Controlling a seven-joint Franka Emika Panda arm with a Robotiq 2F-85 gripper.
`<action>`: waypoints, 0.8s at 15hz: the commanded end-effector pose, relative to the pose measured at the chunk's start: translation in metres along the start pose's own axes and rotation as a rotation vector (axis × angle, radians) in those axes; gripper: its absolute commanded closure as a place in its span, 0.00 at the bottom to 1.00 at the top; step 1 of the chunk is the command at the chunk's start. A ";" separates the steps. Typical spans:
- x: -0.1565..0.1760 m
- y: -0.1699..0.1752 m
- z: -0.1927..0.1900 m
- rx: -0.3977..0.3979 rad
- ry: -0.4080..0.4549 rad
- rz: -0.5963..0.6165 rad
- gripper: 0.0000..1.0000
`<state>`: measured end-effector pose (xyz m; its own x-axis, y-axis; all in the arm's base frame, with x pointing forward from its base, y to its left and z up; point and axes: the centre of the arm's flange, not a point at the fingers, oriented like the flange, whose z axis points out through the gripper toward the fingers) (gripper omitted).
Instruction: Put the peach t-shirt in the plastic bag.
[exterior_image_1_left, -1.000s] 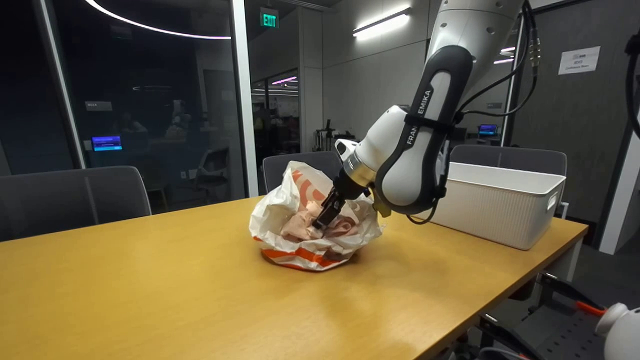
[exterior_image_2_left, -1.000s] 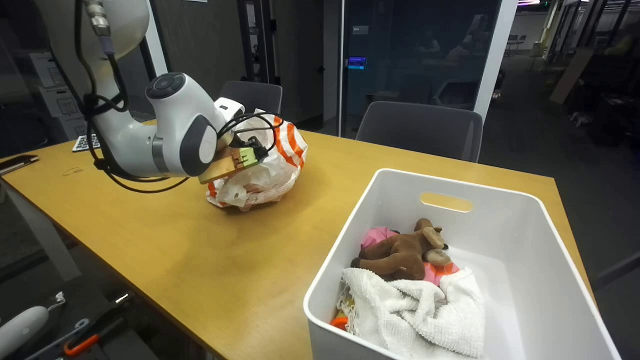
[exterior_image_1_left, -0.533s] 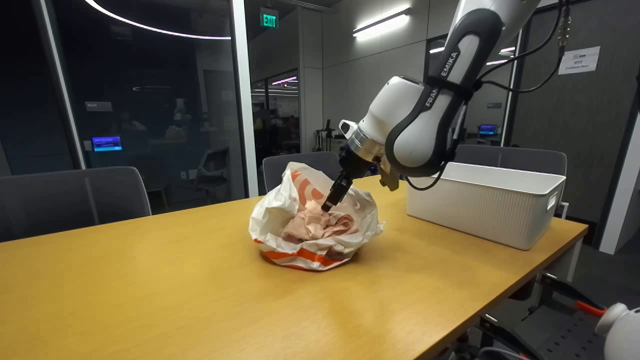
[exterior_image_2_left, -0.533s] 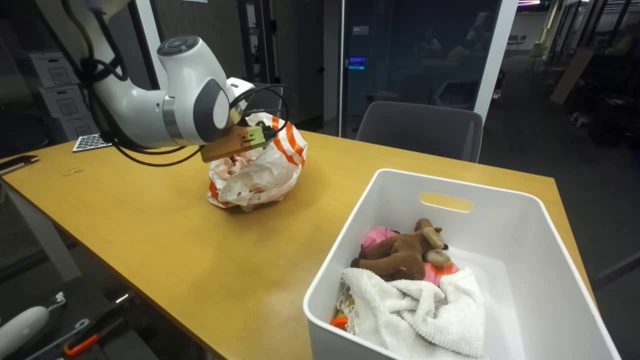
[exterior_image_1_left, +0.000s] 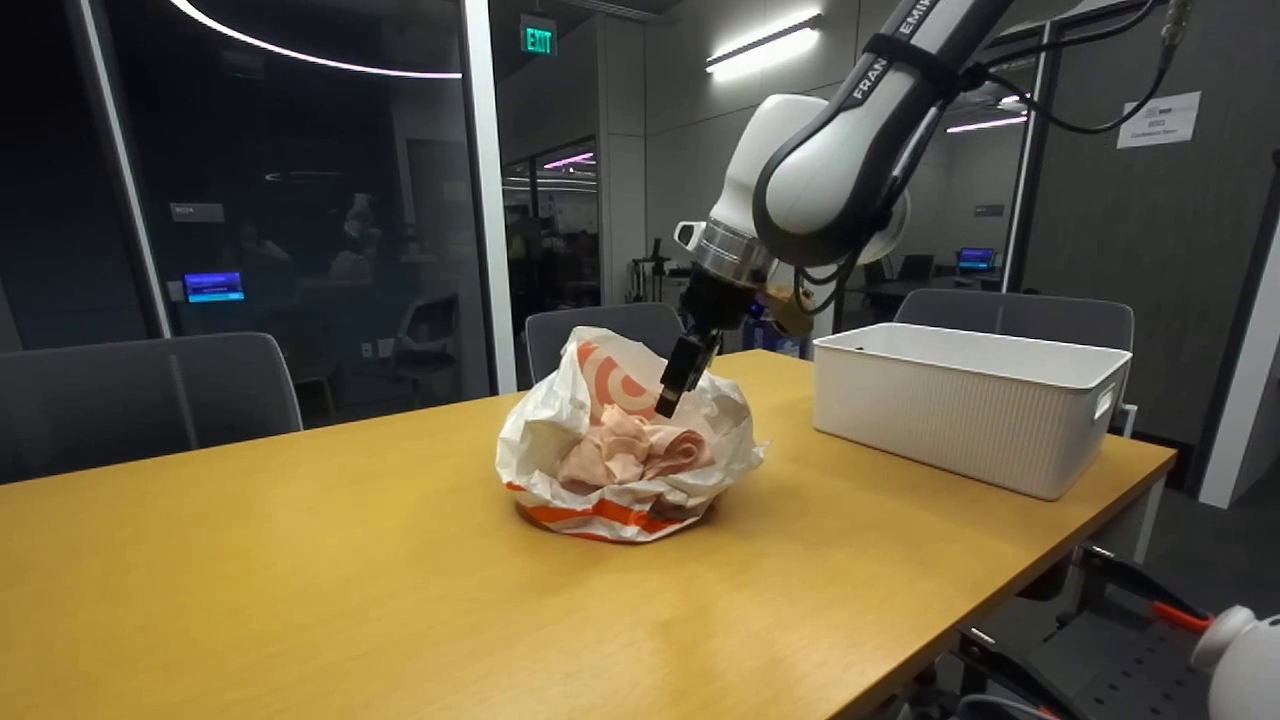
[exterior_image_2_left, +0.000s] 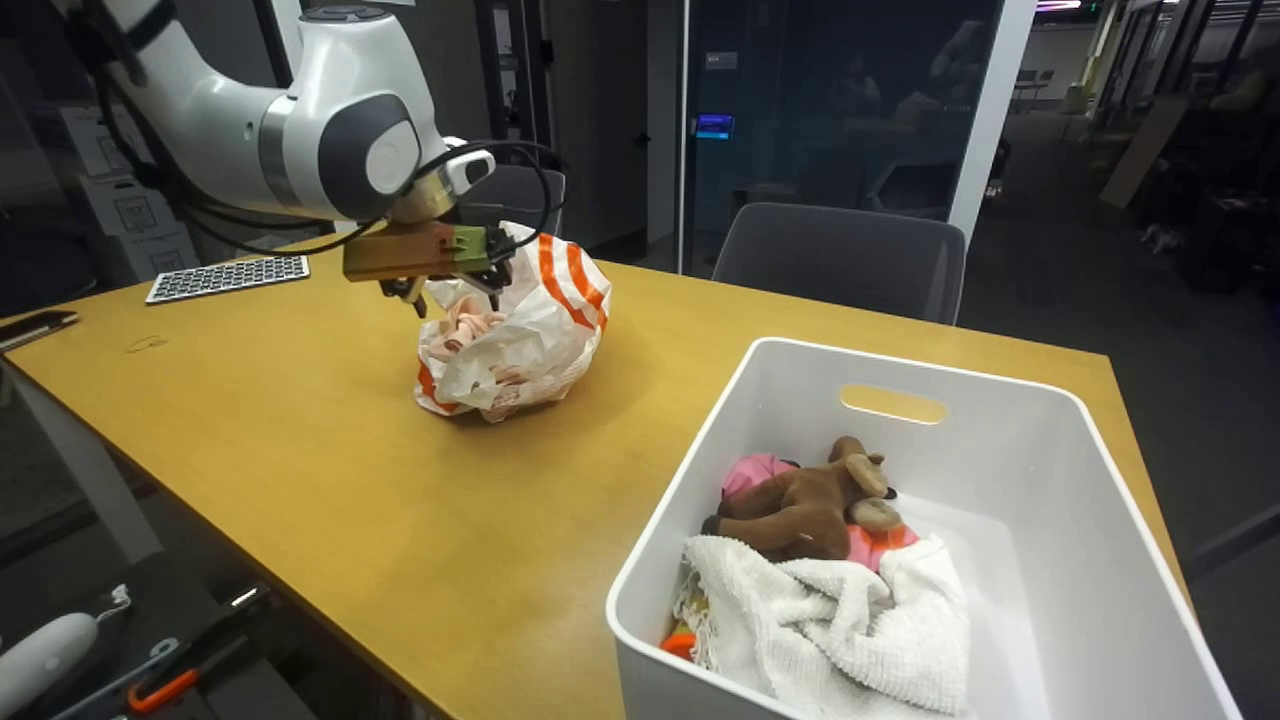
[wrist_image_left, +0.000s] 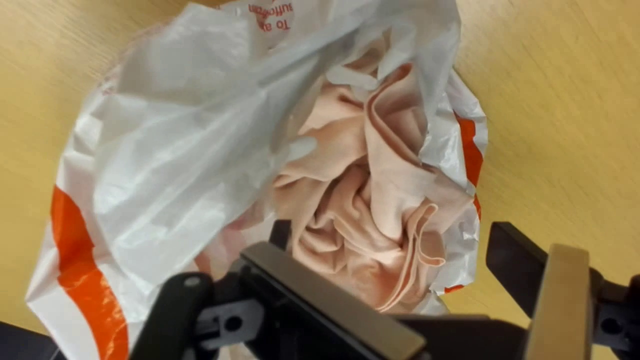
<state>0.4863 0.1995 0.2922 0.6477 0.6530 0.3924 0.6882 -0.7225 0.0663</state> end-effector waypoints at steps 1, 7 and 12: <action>0.000 0.005 -0.007 -0.005 -0.011 0.015 0.00; -0.002 0.006 -0.016 -0.018 -0.028 0.020 0.00; -0.010 0.004 -0.029 -0.014 -0.049 -0.027 0.00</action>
<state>0.4760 0.1888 0.2970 0.6659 0.6610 0.3458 0.6827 -0.7269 0.0746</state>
